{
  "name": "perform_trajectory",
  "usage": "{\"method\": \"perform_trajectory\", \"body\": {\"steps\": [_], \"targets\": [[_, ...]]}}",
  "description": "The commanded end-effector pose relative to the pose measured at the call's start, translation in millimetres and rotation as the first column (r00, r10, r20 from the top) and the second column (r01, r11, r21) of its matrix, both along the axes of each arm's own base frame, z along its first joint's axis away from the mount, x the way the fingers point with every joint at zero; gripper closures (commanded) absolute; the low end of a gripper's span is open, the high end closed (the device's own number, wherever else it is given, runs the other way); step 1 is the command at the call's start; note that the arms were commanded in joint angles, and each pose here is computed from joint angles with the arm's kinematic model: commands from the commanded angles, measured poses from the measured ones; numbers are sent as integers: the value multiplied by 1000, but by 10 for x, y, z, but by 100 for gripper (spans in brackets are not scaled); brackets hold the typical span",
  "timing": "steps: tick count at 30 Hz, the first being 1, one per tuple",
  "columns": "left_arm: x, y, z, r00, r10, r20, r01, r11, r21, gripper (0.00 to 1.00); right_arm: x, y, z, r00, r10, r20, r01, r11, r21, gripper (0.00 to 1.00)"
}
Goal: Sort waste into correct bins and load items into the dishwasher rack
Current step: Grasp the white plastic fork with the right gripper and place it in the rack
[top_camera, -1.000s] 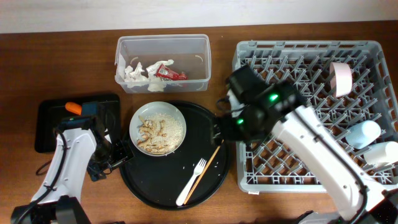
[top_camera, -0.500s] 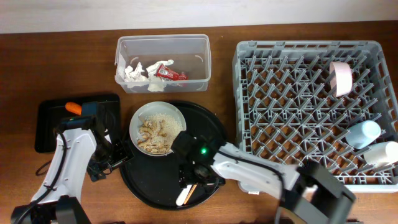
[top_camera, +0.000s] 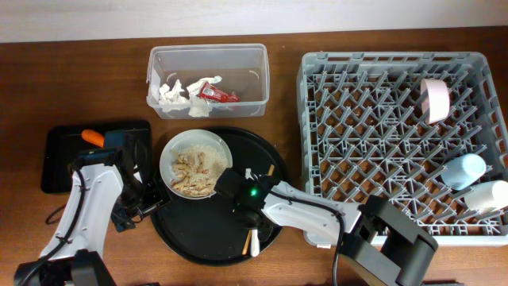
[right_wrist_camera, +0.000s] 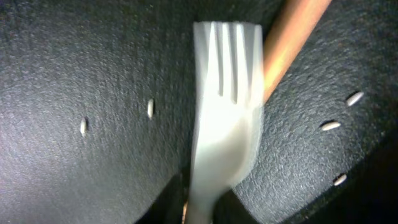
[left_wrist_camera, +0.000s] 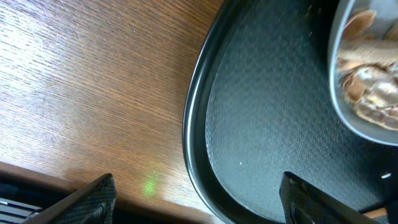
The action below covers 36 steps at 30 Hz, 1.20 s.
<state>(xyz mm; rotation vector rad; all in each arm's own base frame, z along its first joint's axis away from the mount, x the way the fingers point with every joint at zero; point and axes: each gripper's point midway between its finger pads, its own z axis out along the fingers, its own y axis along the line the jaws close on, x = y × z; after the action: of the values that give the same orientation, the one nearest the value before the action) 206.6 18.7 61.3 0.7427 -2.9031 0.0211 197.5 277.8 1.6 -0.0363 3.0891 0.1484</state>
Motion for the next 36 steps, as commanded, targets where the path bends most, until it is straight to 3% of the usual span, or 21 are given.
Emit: {"method": "perform_trajectory", "body": {"steps": [1,10,14,22,24,26,28,34,36], "targets": [[-8,1,-2,1000,-21,-1,21,1000,4,16,-4,-103,-60,1000,4,9,-3,998,-58,91],[-9,1,-1,1000,-21,-1,21,1000,4,16,117,-243,183,998,4,58,6,986,-166,94],[-9,1,-2,1000,-21,-1,21,1000,4,16,130,-275,205,998,8,65,4,983,-185,88],[-9,1,-2,1000,-21,-1,21,1000,4,16,129,-276,205,998,8,65,4,983,-185,87],[-9,1,-2,1000,-21,-1,21,1000,4,16,130,-276,206,998,8,66,4,983,-185,96],[-9,1,-2,1000,-21,-1,21,1000,4,16,174,-290,274,997,4,74,9,985,-173,96],[-8,1,-2,1000,-21,0,21,1000,4,16,293,-356,487,996,5,91,9,988,-154,96],[-8,1,-2,1000,-21,0,21,1000,4,16,824,-1040,1691,958,3,285,6,999,-34,96],[-8,1,-2,1000,-21,-1,21,1000,4,16,930,-1590,1788,954,-101,282,122,991,-58,96]]}}
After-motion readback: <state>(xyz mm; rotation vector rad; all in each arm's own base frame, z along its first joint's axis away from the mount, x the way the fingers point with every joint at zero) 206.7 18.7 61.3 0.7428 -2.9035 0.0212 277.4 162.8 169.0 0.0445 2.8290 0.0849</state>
